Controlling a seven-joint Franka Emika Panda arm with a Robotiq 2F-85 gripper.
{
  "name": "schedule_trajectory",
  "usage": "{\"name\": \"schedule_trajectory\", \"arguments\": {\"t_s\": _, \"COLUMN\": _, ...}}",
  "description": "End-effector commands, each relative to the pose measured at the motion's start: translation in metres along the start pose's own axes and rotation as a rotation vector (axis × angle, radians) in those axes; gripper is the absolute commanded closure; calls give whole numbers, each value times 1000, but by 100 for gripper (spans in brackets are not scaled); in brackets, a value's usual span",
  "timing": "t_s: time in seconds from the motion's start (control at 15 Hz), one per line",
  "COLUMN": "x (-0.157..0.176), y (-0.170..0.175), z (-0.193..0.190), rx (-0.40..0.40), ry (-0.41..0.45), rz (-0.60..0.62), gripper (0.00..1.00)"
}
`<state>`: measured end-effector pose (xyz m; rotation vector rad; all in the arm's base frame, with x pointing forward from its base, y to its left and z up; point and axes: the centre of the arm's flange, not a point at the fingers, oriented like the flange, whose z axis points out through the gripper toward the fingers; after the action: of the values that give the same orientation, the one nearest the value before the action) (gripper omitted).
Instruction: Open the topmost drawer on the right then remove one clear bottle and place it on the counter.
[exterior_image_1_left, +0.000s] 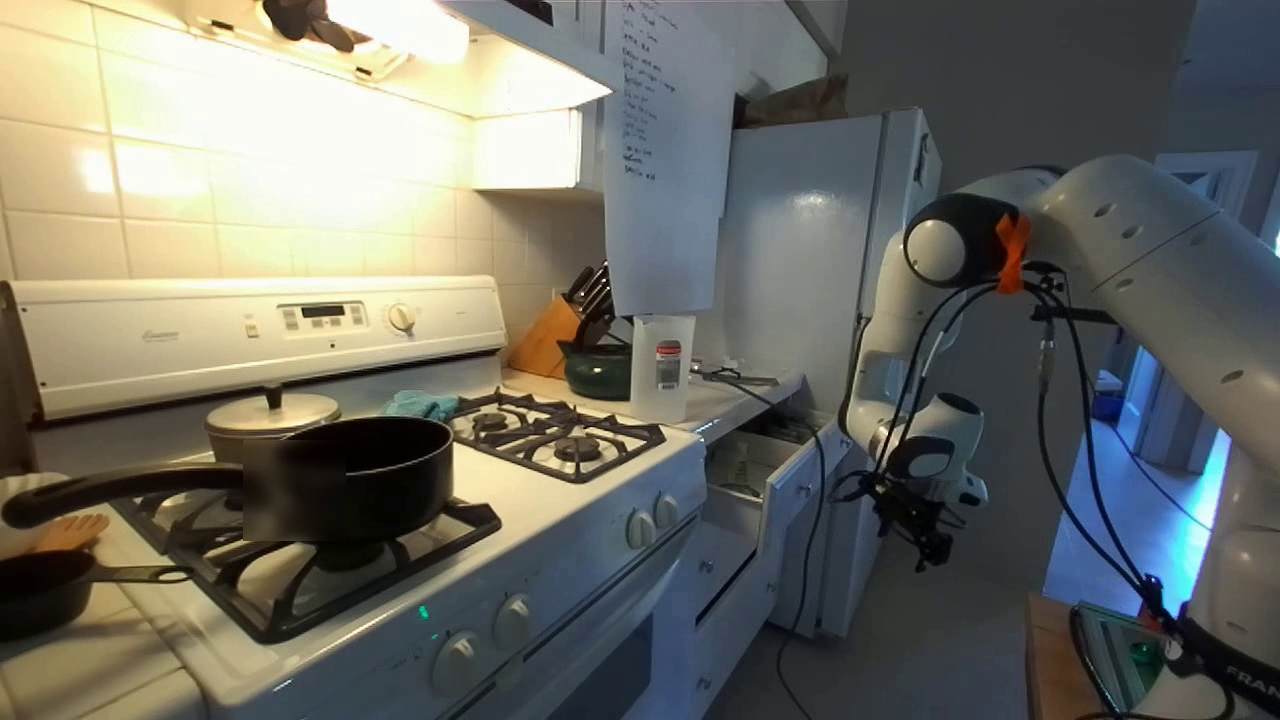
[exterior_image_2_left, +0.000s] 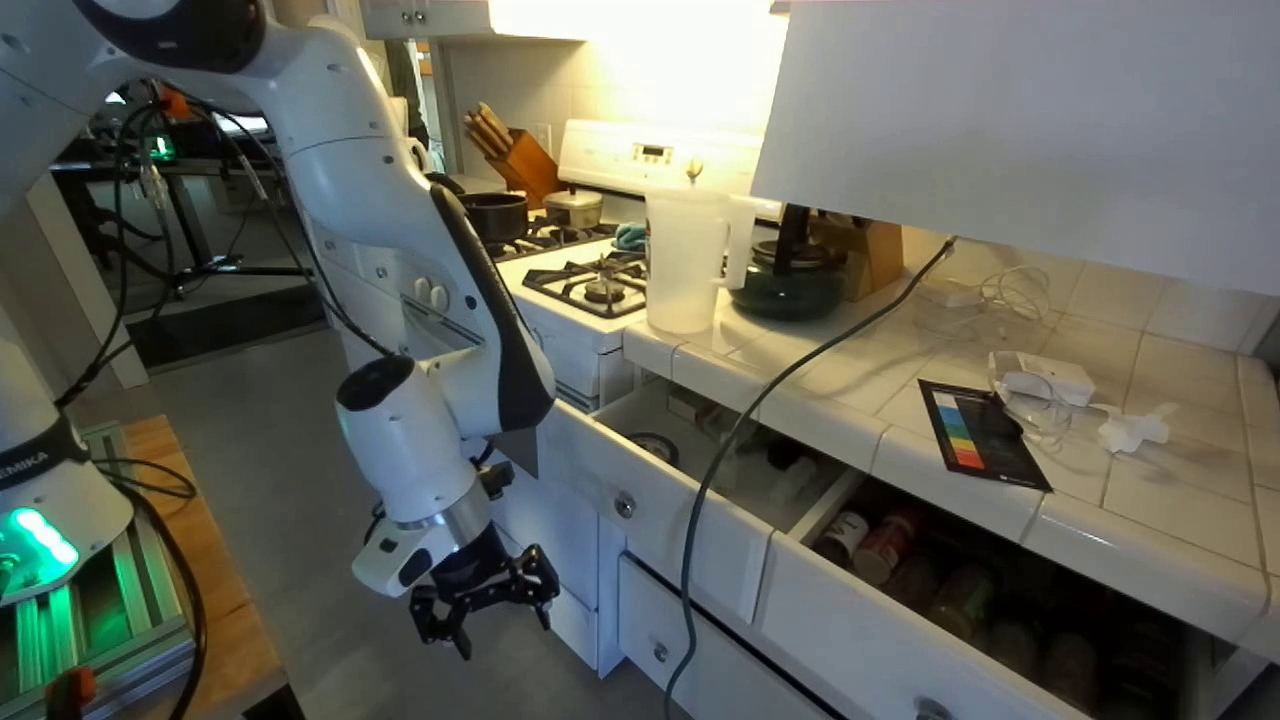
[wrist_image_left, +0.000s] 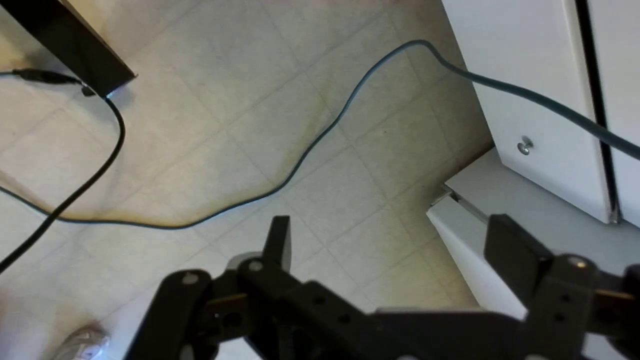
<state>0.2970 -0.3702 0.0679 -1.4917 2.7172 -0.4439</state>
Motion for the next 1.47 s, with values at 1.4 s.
{"name": "schedule_trajectory", "arguments": {"t_s": 1.4, "x": -52, "y": -89, "z": -170, "rx": 131, "ry": 371, "rz": -897, "gripper": 0}}
